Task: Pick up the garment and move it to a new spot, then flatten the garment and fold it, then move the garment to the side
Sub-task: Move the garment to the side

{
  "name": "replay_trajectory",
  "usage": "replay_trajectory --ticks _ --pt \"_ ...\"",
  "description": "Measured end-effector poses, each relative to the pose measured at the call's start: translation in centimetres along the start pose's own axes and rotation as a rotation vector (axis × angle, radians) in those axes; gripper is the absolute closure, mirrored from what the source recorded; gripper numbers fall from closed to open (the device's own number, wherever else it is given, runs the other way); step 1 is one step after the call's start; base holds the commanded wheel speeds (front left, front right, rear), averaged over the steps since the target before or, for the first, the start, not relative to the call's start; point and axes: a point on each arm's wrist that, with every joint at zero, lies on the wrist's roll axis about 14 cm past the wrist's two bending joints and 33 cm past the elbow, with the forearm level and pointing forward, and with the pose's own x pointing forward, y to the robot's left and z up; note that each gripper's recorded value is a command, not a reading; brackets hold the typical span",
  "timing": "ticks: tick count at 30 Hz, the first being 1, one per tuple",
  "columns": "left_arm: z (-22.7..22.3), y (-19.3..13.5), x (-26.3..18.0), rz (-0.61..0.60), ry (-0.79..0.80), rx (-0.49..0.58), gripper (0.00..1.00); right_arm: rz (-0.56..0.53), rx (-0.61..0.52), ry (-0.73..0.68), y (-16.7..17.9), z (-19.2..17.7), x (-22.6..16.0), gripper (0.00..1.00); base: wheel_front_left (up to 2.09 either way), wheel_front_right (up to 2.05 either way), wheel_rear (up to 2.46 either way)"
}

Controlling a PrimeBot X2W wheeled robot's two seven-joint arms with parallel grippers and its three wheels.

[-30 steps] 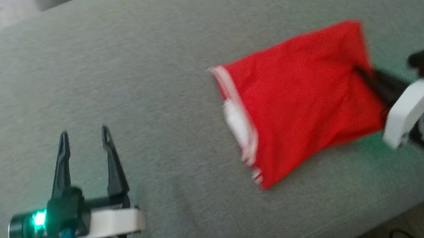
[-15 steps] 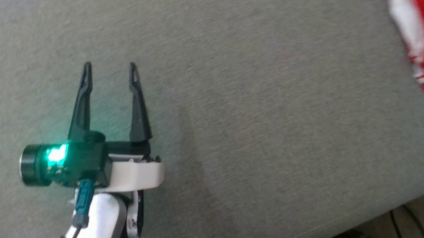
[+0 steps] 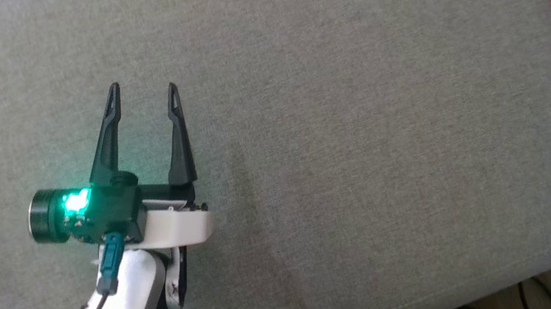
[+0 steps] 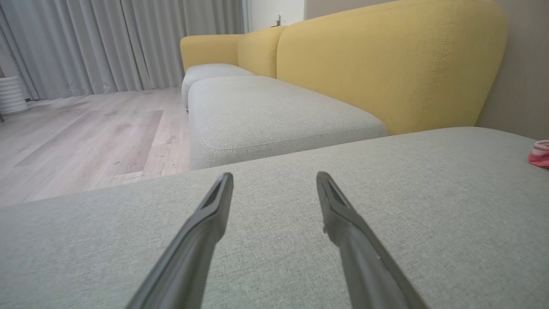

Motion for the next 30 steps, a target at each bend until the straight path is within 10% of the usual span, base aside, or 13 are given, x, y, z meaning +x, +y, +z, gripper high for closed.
replay_trajectory --ticks 20,30 --pt "2.1 5.5 -8.1 0.229 0.022 0.037 0.00 0.505 0.273 -0.326 20.7 5.1 -14.1 0.00 0.00 0.00 0.00" --pt "1.9 9.1 -13.7 0.368 0.058 0.023 0.00 0.580 0.301 -0.337 22.6 6.3 -19.7 0.00 0.00 0.00 0.00"
